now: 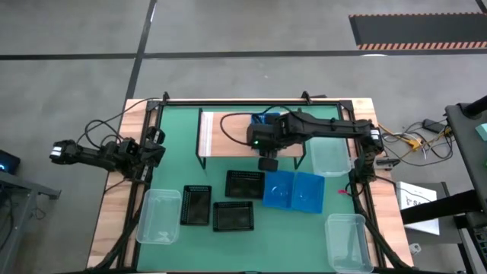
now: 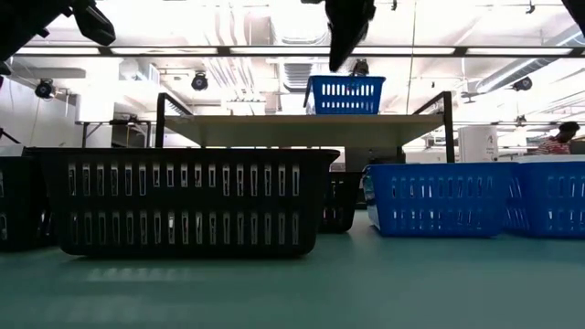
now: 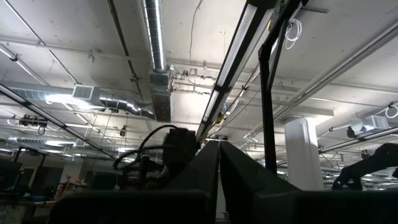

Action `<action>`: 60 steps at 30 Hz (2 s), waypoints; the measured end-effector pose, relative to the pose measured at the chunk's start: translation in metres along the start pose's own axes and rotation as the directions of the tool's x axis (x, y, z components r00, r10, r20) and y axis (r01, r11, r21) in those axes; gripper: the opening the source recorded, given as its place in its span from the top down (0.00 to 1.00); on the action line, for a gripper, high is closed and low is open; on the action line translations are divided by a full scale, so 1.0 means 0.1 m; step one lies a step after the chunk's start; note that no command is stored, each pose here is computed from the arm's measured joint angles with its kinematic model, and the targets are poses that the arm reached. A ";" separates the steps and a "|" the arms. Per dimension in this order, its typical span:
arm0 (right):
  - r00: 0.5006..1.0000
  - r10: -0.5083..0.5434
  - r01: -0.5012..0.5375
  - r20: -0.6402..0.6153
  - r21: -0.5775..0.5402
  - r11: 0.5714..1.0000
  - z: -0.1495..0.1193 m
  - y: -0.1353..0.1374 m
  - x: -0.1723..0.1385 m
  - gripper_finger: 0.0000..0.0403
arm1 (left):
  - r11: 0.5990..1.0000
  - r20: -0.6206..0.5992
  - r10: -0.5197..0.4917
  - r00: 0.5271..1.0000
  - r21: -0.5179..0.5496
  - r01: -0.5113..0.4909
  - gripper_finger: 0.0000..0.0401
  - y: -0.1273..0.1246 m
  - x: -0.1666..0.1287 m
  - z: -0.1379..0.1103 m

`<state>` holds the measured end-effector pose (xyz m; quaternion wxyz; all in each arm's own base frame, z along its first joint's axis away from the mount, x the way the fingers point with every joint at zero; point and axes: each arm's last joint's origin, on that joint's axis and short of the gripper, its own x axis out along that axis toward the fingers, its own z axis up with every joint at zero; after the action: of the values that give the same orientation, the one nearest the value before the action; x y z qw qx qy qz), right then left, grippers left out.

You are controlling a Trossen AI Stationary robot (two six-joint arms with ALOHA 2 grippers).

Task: Stack baskets on shelf by color
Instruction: Put the bottom blue bin on the shelf, then put the middle transparent bin on the shelf

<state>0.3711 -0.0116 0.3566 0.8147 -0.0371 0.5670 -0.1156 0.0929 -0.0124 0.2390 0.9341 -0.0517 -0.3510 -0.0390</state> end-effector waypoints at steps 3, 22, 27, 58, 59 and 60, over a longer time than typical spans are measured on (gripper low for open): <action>0.999 0.003 -0.003 0.043 0.001 1.000 0.03 -0.03 -0.15 0.66 | 1.000 0.000 0.000 1.000 0.000 0.000 1.00 0.00 0.00 0.00; 0.967 0.009 0.060 -0.254 0.266 0.962 -0.38 -1.10 0.09 0.98 | 1.000 -0.002 0.000 1.000 -0.003 0.000 1.00 0.00 0.00 0.00; 0.948 0.070 0.027 -0.311 0.297 0.955 -0.47 -1.15 0.25 0.98 | 1.000 -0.002 0.000 1.000 -0.003 0.000 1.00 0.00 0.00 0.00; 0.989 0.122 -0.097 -0.087 0.251 0.963 -0.22 -0.84 0.41 0.98 | 1.000 -0.006 0.000 1.000 -0.002 0.000 1.00 0.00 0.00 -0.01; 0.989 0.122 -0.097 -0.087 0.250 0.963 -0.23 -0.84 0.40 0.98 | 1.000 -0.006 0.000 1.000 -0.002 0.000 1.00 0.00 0.00 -0.01; 0.989 0.121 -0.098 -0.080 0.247 0.964 -0.23 -0.83 0.37 0.98 | 1.000 -0.006 0.000 1.000 -0.002 0.000 1.00 0.00 0.00 -0.01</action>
<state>0.3498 -0.0990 0.3305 0.7904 0.0997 0.5878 -0.1405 0.0934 -0.0125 0.2385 0.9352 -0.0523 -0.3479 -0.0396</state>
